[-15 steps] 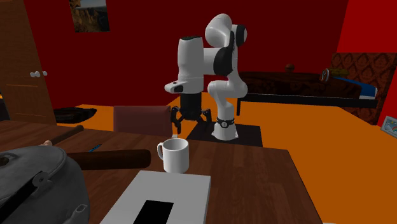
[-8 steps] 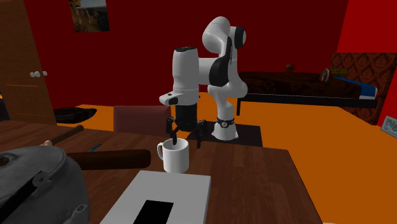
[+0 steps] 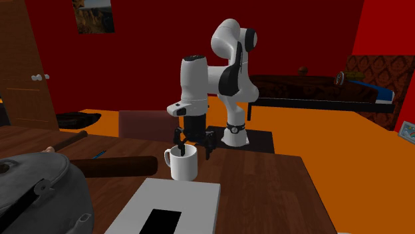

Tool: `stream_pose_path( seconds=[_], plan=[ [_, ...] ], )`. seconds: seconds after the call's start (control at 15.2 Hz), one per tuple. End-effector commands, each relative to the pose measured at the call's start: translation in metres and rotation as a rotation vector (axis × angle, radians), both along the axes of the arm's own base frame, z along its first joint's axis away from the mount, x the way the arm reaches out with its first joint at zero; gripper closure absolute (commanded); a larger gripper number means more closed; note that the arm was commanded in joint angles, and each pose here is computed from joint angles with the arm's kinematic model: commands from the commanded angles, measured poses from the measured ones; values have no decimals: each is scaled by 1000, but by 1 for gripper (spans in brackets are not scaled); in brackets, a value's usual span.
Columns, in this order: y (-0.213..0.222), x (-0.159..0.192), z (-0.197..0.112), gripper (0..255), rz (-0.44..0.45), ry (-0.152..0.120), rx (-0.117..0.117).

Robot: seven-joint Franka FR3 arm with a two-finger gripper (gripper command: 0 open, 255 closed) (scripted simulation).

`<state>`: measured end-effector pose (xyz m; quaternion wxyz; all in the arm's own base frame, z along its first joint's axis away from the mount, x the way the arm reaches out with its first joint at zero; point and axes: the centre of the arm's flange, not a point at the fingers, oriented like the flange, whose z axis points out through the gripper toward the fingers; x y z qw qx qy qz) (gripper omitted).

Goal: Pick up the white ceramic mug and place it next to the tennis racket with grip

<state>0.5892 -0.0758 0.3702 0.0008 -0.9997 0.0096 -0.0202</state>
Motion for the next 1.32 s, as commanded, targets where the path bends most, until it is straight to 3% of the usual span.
stream_pose_path(
  seconds=[0.0,0.07,0.13,0.73,1.25],
  plan=[
    [0,0,0,0,0,0,0],
    [0,0,0,0,0,0,0],
    [0,0,0,255,0,0,0],
    [0,0,0,255,0,0,0],
    [0,0,42,255,0,0,0]
  ],
)
